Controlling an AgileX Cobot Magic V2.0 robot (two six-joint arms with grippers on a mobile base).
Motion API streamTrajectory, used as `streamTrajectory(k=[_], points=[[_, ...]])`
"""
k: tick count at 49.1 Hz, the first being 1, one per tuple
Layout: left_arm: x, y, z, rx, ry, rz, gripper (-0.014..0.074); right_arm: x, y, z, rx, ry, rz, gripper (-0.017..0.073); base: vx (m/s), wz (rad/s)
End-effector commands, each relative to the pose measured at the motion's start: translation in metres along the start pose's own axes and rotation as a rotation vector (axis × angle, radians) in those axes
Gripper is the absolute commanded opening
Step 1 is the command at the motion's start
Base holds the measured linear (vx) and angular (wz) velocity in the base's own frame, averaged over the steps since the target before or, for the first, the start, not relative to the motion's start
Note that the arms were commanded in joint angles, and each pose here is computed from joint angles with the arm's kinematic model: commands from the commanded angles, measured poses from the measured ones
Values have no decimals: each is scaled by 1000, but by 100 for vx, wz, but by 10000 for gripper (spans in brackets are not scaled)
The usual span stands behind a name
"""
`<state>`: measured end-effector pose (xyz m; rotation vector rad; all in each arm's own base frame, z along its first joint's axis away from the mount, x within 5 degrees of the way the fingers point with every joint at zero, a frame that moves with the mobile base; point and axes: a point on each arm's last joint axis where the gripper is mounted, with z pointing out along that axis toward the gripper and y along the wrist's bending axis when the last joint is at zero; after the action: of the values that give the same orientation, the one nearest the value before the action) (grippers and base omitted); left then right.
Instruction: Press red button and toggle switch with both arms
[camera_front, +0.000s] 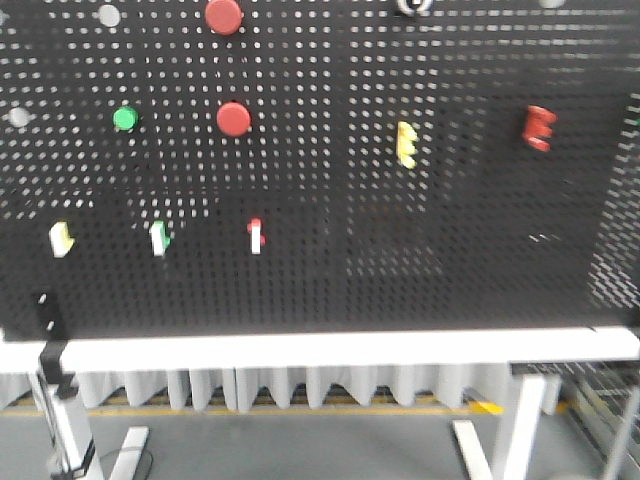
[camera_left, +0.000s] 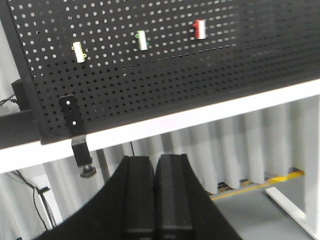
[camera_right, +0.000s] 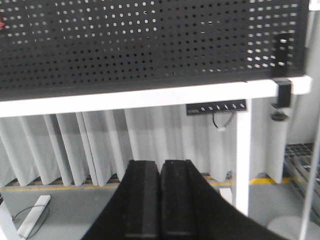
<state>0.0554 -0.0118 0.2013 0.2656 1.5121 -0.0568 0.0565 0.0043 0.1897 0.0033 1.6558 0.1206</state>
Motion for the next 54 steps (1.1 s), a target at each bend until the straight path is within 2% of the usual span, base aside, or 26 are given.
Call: streamTrajectory(k=[1,27,54], points=[[5,0,1,-9,-39,-11,2,-4,0,-1,-5,-84,-10,-3,46,9],[5,0,1,-9,-39,-11,2,-4,0,-1,-5,-84,-10,-3,37,8],[5,0,1,-9,-39,-11,2,-4,0,-1,-5,-85,-10,-3,8,-2]])
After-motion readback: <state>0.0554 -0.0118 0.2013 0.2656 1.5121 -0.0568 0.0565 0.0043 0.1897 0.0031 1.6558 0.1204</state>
